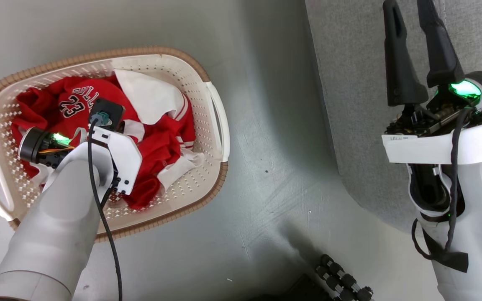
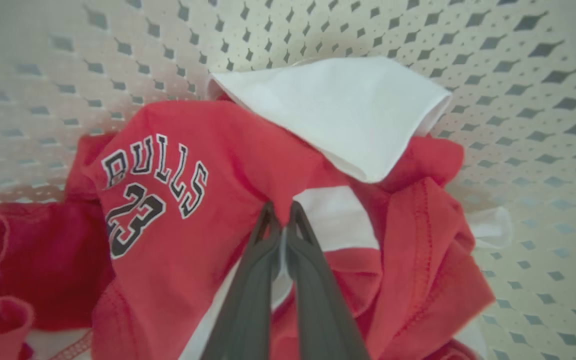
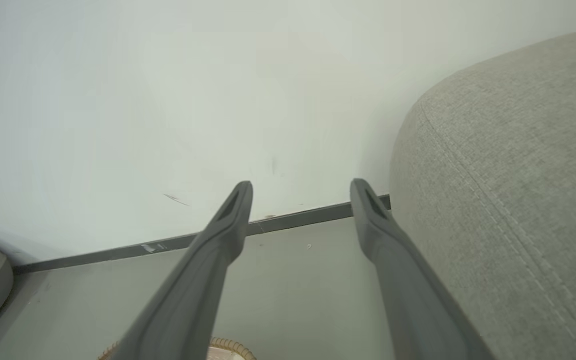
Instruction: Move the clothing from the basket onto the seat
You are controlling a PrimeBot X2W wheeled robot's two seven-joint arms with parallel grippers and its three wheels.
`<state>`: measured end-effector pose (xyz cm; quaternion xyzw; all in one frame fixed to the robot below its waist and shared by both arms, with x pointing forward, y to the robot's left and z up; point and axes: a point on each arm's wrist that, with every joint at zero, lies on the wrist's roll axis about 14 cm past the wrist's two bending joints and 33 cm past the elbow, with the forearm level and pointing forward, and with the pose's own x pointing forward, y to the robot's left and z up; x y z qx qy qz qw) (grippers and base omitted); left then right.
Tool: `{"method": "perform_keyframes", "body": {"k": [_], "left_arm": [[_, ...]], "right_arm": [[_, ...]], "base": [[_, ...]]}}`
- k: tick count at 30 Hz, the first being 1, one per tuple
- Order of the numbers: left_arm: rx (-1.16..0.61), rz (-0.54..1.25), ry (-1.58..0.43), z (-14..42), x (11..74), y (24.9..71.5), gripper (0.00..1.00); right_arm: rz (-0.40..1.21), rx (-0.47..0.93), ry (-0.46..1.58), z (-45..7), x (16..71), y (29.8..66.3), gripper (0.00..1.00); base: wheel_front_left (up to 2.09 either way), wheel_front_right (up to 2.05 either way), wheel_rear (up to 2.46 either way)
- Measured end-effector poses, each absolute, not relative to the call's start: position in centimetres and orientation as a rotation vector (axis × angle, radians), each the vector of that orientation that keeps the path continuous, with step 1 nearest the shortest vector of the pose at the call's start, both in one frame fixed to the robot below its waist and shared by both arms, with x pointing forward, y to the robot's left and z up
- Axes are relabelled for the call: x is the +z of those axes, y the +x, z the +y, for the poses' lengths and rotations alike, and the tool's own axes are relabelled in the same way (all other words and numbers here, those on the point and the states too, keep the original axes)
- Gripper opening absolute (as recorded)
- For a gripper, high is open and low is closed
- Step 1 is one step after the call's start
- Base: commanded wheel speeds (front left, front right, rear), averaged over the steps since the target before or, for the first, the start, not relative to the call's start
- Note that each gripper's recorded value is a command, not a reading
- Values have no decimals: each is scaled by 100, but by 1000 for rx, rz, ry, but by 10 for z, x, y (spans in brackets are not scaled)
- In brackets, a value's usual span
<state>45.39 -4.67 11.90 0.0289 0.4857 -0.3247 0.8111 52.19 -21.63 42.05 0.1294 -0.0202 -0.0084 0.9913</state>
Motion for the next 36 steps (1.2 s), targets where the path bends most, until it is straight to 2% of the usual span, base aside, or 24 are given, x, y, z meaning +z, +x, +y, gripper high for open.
{"method": "perform_keyframes", "body": {"k": [21, 36], "left_arm": [[-680, 682, -85, -49, 222, 496, 0], [-633, 529, -149, -38, 294, 495, 0]], "right_arm": [[-174, 36, 235, -202, 485, 521, 100], [-244, 87, 233, -184, 529, 503, 100]], "base": [[0, 0, 0], [0, 0, 0]]}}
